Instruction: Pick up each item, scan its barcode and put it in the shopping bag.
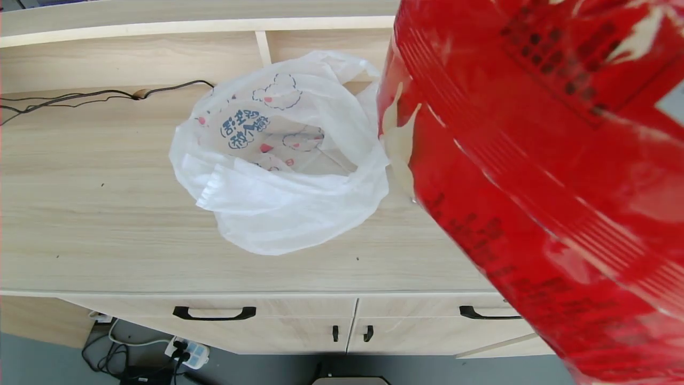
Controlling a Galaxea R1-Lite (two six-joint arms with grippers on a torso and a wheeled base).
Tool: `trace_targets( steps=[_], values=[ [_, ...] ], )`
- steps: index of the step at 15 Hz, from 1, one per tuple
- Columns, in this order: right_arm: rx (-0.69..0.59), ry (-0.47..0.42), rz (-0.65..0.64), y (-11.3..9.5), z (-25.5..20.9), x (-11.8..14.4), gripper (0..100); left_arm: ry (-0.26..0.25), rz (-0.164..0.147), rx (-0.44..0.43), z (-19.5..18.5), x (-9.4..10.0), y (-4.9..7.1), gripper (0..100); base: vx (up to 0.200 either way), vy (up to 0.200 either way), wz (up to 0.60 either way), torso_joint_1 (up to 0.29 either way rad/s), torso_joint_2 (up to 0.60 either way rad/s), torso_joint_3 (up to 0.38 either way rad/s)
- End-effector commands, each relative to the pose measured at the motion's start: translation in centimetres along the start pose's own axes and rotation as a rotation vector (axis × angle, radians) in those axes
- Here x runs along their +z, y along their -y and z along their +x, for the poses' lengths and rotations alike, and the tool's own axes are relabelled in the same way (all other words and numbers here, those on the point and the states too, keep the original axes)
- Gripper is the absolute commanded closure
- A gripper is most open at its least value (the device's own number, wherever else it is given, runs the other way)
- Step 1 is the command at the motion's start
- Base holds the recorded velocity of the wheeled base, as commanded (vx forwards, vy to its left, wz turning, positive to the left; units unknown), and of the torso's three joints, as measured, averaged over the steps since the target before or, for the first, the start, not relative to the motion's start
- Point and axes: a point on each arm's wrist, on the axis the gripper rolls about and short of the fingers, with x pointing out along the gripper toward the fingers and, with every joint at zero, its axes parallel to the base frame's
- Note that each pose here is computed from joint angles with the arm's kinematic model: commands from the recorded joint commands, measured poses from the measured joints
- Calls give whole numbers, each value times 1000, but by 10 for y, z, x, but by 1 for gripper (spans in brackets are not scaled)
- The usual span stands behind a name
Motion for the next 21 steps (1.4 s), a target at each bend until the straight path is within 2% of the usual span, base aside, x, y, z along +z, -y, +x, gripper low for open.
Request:
trace_targets(
  steps=[1, 13, 15, 17, 18, 19, 21],
  values=[
    [7, -13, 16, 3, 6, -1, 100, -1, 0, 0, 0, 0, 0, 0, 0, 0, 0, 0, 0, 0],
    [-23, -13, -3, 10, 4, -3, 100, -3, 0, -1, 0, 0, 0, 0, 0, 0, 0, 0, 0, 0],
    [-110, -3, -171, 33, 12, 2, 100, -3, -2, -1, 0, 0, 0, 0, 0, 0, 0, 0, 0, 0],
    [-299, 37, -463, 73, 16, 20, 100, -3, -2, -1, 0, 0, 0, 0, 0, 0, 0, 0, 0, 0],
    [-364, 59, -593, 82, 17, 35, 100, -3, -2, -1, 0, 0, 0, 0, 0, 0, 0, 0, 0, 0],
    [-426, 104, -713, 84, 16, 56, 100, -3, -2, -1, 0, 0, 0, 0, 0, 0, 0, 0, 0, 0],
    [-489, 139, -857, 74, 17, 87, 100, -3, -3, -1, 0, 0, 0, 0, 0, 0, 0, 0, 0, 0]
  ],
)
